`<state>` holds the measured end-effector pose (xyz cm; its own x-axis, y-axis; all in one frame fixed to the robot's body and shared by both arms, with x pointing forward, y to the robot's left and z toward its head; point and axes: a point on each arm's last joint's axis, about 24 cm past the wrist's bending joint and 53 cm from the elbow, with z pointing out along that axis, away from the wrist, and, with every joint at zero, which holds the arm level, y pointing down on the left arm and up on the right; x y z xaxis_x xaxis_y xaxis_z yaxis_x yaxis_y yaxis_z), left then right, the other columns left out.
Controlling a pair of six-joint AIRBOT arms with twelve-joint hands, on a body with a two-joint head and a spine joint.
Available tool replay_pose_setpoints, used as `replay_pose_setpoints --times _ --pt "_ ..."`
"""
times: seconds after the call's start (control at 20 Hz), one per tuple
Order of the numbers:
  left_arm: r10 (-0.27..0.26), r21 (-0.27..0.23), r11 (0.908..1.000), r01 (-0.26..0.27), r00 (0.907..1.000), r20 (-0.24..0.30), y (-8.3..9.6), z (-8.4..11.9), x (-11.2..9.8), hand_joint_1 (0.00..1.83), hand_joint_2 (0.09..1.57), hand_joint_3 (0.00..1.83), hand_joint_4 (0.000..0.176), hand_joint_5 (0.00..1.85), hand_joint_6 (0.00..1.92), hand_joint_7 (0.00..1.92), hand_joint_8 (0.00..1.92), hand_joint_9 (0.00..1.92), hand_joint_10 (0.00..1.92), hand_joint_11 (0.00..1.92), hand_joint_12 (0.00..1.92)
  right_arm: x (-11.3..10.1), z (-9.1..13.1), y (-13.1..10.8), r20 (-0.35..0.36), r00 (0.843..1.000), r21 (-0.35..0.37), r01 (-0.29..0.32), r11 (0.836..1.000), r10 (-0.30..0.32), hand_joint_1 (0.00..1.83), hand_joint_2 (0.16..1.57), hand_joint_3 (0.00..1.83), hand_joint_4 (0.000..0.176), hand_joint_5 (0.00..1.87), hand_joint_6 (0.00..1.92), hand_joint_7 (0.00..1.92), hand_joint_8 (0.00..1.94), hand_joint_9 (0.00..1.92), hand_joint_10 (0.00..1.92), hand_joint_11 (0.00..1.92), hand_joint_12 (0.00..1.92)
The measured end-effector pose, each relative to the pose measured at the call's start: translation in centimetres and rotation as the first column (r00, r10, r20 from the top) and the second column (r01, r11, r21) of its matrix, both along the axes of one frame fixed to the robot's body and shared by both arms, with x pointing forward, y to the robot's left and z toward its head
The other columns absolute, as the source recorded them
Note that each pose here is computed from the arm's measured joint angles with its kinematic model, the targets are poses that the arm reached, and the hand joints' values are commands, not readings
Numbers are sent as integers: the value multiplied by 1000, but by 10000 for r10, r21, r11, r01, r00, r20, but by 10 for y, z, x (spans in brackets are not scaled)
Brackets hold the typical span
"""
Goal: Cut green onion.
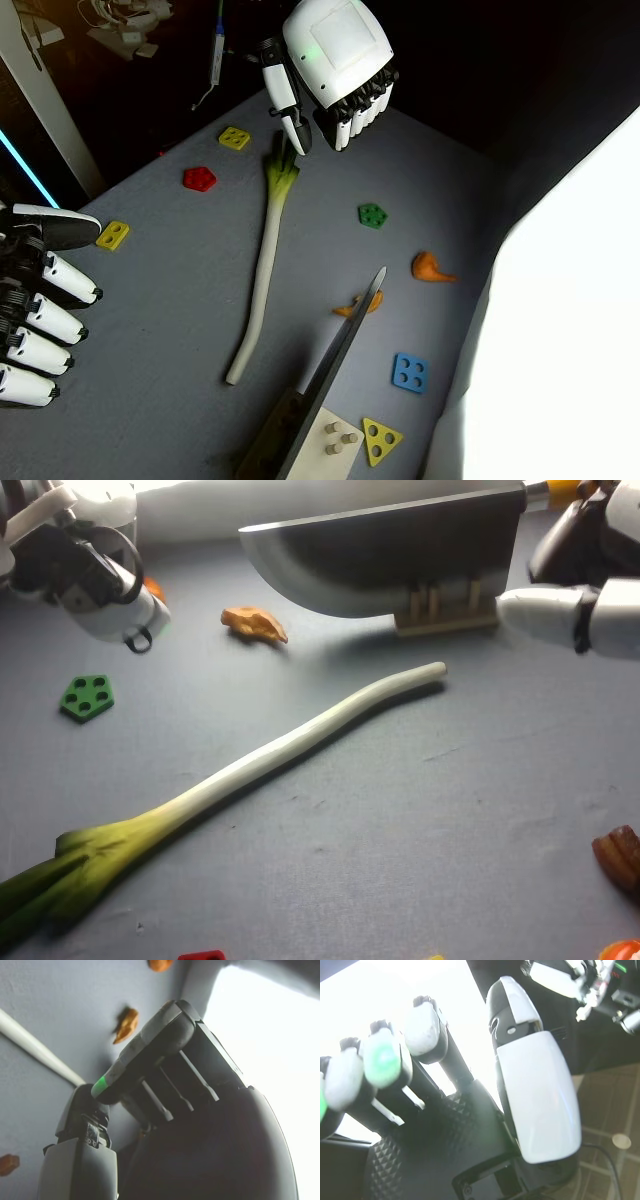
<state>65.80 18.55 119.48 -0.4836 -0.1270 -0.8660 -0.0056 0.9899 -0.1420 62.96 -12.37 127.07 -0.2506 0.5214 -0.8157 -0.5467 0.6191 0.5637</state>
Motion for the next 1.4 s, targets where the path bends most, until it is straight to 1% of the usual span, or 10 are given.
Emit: replay_pose_setpoints --times 0.1,0.2,0.3,0.5,0.55,0.6,0.75,1.0,1.3,1.4 --pt "25 -111 9999 -27 9998 -178 -1 -4 -2 451 1267 9 37 131 15 108 4 85 11 0 424 2 5 -1 -95 9999 213 67 9997 -65 433 1094 29 3 0 0 10 4 0 0 0 0" --pt "-23 -106 9999 21 9999 -156 -2 -3 -3 423 1284 7 44 112 2 102 0 62 3 0 280 2 11 -2 124 9999 356 97 9993 -102 350 1099 29 6 0 0 0 0 0 0 0 0" --pt "37 -136 9999 -41 9997 -253 -1 -5 -4 414 1289 5 44 95 5 92 0 50 0 0 253 4 7 -5 165 9997 205 171 9996 -174 424 1059 8 15 0 0 0 0 0 0 0 0" --pt "-54 -171 9998 49 9996 -279 -5 -3 -6 433 1290 3 47 75 1 74 0 39 0 0 219 31 4 -28 -34 9960 443 892 9950 -891 455 1045 1 10 0 0 0 0 0 0 0 0" --pt "-82 -255 9997 70 9989 -453 -7 -6 -9 487 1265 0 53 109 10 77 1 39 1 0 251 39 7 -32 -61 9943 583 1062 9926 -1061 539 1017 0 4 0 0 0 0 0 0 4 2" --pt "-130 -336 9994 110 9981 -601 -10 -9 -12 602 1206 0 39 176 18 153 10 102 15 0 287 46 12 -34 22 9933 707 1148 9909 -1153 804 967 0 10 0 0 0 0 0 0 0 0" --pt "-385 -355 9987 360 9967 -712 -19 -12 -20 732 1156 0 17 223 17 166 4 89 3 0 248 63 2 -34 -300 9918 484 1253 9909 -1240 1045 959 0 11 0 0 0 0 0 0 0 0" --pt "-904 -399 9953 881 9941 -606 -37 -15 -30 705 1163 0 22 176 2 135 3 110 8 0 232 92 -4 -56 -592 9807 367 1887 9813 -1864 1054 978 0 29 0 0 0 0 0 0 0 0" --pt "-1103 -226 9938 1093 9925 -518 -40 -19 -30 714 1174 1 18 204 8 218 10 192 16 0 451 133 -18 -71 -599 9668 -75 2486 9686 -2486 1045 970 0 26 0 0 0 0 0 0 0 0" --pt "-1245 299 9917 1253 9919 -258 -41 -19 -27 757 1166 0 21 223 13 202 2 186 10 0 467 148 -25 -78 -515 9602 -288 2735 9614 -2747 1045 964 0 16 0 0 0 0 0 0 0 0"
